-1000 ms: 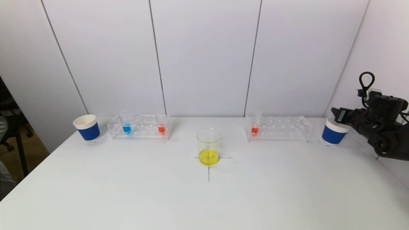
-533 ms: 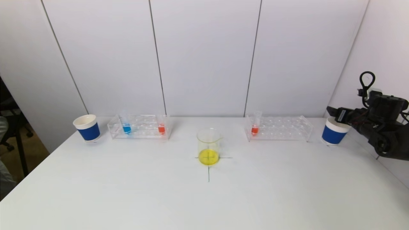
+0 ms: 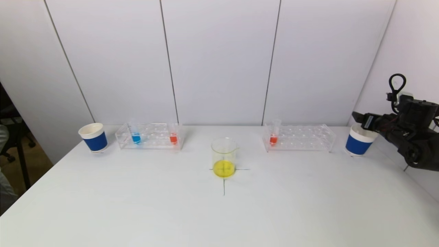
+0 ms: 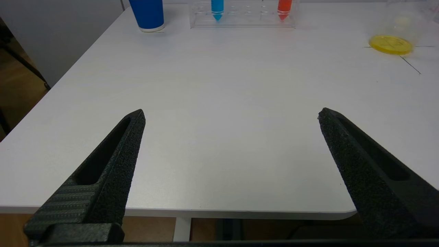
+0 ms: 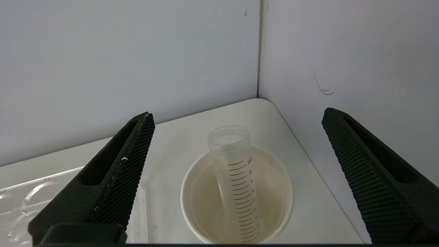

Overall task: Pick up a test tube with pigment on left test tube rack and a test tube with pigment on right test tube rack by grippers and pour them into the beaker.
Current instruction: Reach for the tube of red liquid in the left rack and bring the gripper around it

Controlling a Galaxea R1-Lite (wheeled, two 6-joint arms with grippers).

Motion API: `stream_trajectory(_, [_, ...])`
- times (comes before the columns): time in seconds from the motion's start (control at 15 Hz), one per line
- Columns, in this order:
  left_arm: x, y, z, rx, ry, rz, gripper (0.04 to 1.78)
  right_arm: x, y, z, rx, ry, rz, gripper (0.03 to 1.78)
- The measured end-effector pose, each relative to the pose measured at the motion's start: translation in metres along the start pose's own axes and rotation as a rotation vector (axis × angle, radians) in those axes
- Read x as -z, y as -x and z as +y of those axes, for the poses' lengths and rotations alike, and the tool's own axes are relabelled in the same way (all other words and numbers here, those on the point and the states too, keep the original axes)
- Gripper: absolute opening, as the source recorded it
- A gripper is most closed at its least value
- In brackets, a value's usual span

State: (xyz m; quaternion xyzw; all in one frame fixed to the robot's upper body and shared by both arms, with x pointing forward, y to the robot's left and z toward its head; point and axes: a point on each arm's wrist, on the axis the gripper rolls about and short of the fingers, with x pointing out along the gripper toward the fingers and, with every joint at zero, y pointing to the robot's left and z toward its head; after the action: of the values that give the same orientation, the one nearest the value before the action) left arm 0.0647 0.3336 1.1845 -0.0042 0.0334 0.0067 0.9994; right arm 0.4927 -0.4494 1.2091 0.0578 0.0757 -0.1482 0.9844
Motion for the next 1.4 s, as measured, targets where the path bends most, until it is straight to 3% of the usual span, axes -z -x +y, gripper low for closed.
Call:
stream_trajectory(0.4, [0.0, 0.0, 0.0, 0.0, 0.0, 0.0, 1.76, -0.034, 0.055, 0.028, -0.079, 0.007, -0.048, 1.77])
stream_trajectory(0.73, [0.0, 0.0, 0.0, 0.0, 0.0, 0.0, 1.76, -0.059, 0.131, 0.056, -0.187, 0.012, -0.11, 1.77])
stream_trajectory(0.93, [0.0, 0.0, 0.0, 0.0, 0.0, 0.0, 1.76, -0.06, 0.186, 0.074, -0.251, 0.014, -0.132, 1.77])
stream_trajectory(1.2, [0.0, 0.0, 0.0, 0.0, 0.0, 0.0, 1.76, -0.056, 0.227, 0.069, -0.085, 0.002, -0.184, 1.77])
stream_trajectory(1.4, [0.0, 0.0, 0.0, 0.0, 0.0, 0.0, 1.76, -0.058, 0.249, 0.058, -0.035, -0.022, -0.228, 1.77])
